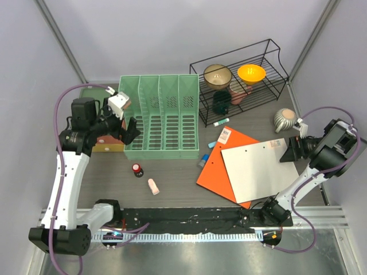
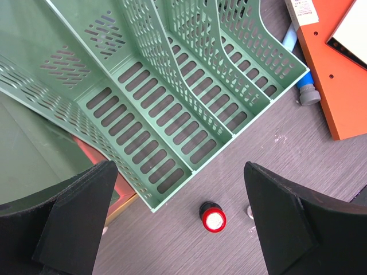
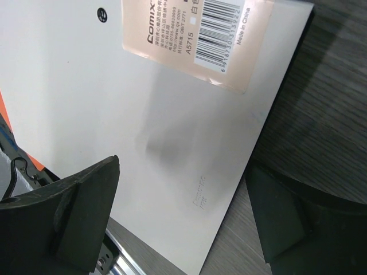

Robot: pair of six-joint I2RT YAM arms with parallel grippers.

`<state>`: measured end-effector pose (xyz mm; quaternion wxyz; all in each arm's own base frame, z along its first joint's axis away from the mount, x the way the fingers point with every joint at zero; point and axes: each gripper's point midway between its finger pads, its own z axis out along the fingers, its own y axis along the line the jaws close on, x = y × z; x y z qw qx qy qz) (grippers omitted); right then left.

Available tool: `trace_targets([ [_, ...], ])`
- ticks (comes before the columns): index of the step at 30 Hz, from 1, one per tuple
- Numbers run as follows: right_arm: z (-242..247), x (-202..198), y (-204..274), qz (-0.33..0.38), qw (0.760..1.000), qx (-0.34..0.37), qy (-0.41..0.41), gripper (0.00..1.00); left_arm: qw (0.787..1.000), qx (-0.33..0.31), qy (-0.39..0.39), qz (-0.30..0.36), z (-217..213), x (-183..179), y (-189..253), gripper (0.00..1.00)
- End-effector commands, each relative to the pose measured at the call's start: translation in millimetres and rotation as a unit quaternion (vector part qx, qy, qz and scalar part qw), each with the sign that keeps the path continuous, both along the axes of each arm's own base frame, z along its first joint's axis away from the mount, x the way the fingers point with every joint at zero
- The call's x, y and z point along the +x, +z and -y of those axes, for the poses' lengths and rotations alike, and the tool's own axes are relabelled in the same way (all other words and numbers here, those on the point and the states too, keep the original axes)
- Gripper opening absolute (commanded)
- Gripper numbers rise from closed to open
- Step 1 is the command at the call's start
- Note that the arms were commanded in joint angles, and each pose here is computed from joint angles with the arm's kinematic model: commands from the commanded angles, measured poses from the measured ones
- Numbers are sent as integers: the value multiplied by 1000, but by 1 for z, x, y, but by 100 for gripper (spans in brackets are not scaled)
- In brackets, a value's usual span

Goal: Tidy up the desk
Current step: Pick up the folder from the folder.

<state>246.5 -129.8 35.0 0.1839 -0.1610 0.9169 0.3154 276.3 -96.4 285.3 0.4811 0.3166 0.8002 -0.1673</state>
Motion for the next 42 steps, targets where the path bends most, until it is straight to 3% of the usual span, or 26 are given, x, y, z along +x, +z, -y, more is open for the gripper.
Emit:
trace_targets([
  [1, -8, -9, -16, -14, 999, 21, 40, 96, 1000, 6, -6, 19, 1, 1, 9, 100],
  [8, -21, -20, -21, -28, 996, 48, 65, 94, 1000, 6, -7, 18, 2, 1, 8, 100],
  [12, -21, -21, -24, -33, 996, 51, 69, 87, 1000, 5, -8, 21, 2, 0, 9, 100],
  [30, -9, -5, -2, -33, 995, 72, 62, 2, 1000, 11, -2, 23, 0, 3, 3, 100],
  [42, 8, 13, 29, 5, 999, 27, 43, 1, 1000, 8, 0, 27, 1, 7, 4, 100],
])
